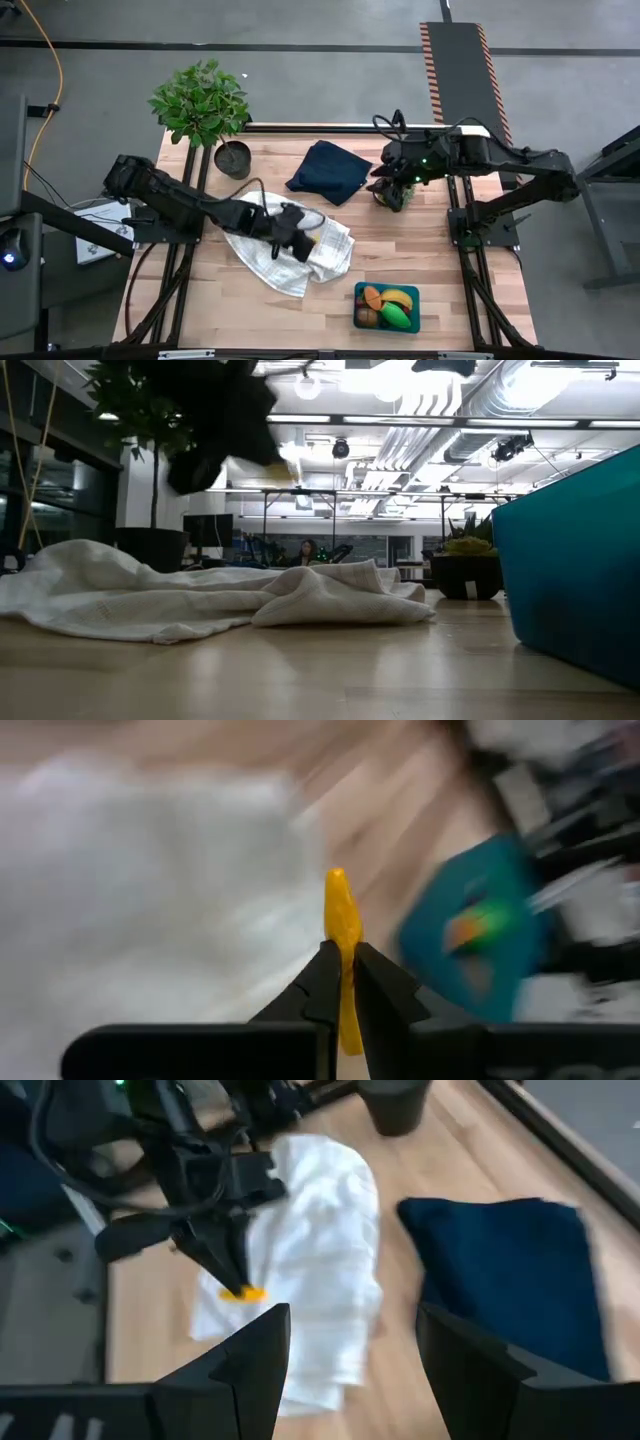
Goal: Pick and placing Produce into tupperware
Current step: Put the corn into the bin
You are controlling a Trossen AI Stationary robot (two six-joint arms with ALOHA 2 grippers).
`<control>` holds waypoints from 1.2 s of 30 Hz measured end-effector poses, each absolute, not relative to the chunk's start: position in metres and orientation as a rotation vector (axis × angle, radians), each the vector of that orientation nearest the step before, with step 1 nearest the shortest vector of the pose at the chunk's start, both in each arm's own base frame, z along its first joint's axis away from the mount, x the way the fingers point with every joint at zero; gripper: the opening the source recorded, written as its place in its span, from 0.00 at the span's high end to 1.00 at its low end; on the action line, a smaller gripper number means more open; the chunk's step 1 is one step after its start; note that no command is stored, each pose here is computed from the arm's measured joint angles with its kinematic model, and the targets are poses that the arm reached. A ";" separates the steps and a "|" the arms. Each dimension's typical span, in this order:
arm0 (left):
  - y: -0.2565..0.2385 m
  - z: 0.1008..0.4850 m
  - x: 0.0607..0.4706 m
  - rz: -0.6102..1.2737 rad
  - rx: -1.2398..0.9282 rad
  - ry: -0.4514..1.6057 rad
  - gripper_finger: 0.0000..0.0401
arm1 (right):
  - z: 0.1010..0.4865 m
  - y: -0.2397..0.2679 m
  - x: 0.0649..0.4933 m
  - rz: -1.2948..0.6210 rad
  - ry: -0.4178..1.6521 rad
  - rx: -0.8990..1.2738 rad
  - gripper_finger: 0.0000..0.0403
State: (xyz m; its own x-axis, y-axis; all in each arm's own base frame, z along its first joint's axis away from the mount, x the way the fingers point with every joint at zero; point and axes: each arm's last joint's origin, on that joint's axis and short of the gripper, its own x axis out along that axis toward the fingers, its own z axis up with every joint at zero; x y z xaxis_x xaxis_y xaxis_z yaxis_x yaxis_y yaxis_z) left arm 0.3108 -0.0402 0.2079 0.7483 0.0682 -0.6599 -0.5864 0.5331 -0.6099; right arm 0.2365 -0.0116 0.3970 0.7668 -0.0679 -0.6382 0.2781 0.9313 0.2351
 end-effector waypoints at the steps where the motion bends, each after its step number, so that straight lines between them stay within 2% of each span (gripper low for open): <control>1: -0.037 0.214 0.313 0.393 -0.936 0.573 0.96 | 0.392 -0.011 0.237 -0.179 0.652 0.350 0.48; 11: -0.012 0.259 0.322 0.251 -0.907 0.221 0.96 | 0.352 0.001 0.233 -0.086 0.249 0.653 0.48; 18: 0.000 0.279 0.325 0.185 -0.884 0.020 0.96 | 0.326 0.005 0.238 -0.073 0.084 0.813 0.48; 36: 0.003 0.289 0.326 0.152 -0.886 -0.090 0.96 | 0.317 0.012 0.258 -0.035 0.025 0.880 0.48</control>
State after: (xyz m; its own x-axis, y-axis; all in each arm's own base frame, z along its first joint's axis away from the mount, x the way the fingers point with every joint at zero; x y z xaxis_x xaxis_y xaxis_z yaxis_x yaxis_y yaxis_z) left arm 0.3260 0.0031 0.2895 0.9854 0.1693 0.0152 -0.0950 0.6226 -0.7767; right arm 0.2581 0.0116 0.3167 0.9991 -0.0204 -0.0364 0.0410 0.6366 0.7701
